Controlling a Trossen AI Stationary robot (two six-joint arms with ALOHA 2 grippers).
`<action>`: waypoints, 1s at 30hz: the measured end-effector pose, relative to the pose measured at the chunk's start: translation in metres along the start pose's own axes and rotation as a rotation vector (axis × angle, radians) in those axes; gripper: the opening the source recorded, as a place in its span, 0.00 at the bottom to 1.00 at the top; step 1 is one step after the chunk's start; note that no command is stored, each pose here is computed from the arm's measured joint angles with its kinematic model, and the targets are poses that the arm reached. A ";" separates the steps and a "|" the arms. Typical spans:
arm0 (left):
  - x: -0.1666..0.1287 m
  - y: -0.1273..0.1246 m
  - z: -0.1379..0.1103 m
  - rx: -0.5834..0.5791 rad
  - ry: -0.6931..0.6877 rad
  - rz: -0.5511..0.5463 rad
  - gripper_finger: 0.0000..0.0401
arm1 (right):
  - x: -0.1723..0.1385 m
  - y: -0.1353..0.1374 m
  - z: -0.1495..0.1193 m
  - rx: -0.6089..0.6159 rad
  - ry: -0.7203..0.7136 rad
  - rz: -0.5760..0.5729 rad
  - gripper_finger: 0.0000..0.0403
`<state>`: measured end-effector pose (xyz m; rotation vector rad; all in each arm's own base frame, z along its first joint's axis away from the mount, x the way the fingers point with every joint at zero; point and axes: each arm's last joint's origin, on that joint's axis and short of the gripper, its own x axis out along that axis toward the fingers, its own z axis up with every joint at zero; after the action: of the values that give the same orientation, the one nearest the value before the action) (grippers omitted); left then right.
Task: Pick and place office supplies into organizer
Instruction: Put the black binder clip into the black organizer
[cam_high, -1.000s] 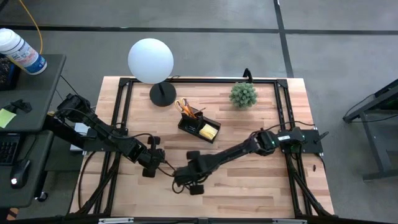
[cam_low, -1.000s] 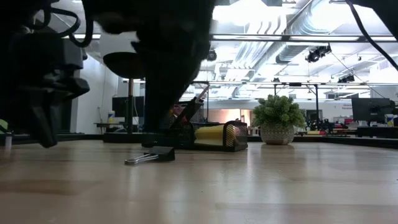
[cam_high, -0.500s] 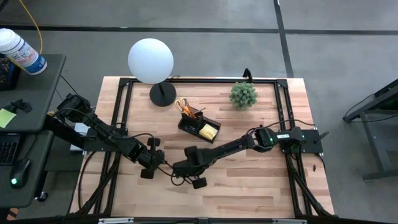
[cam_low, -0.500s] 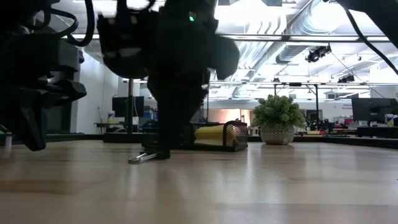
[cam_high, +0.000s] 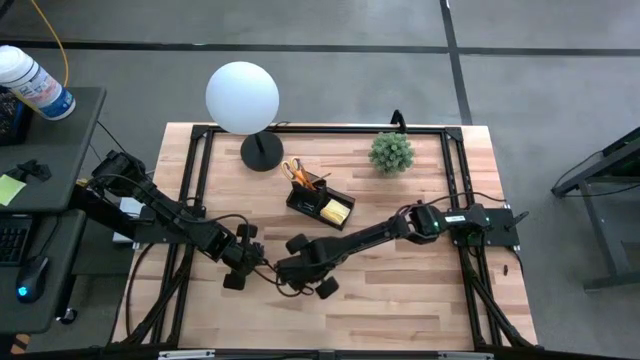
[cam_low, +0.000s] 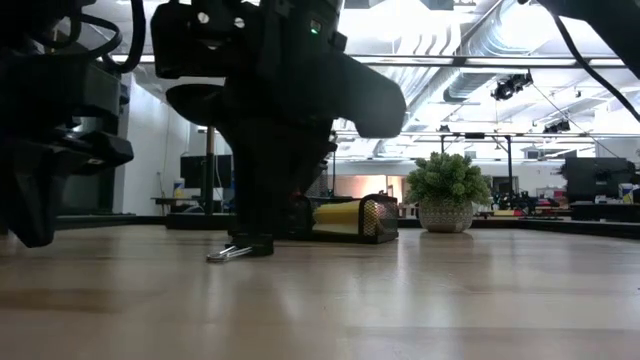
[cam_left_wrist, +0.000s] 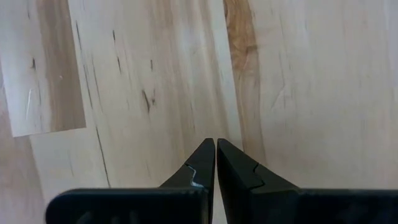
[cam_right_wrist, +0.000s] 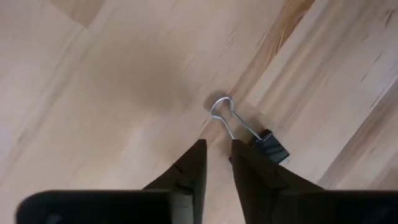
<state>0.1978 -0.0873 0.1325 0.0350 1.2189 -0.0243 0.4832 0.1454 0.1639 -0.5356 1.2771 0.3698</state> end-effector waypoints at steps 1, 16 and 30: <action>0.000 0.000 0.000 0.000 0.000 0.000 0.02 | 0.000 -0.001 -0.001 -0.014 0.001 0.000 0.18; 0.000 0.000 0.000 0.000 0.000 0.000 0.02 | 0.002 -0.019 -0.004 -0.089 -0.048 0.067 0.22; 0.000 0.000 0.000 0.003 -0.001 0.004 0.02 | 0.013 -0.018 -0.004 -0.295 -0.042 0.054 0.19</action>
<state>0.1978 -0.0871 0.1324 0.0399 1.2178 -0.0232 0.4931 0.1279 0.1533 -0.7396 1.2047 0.6176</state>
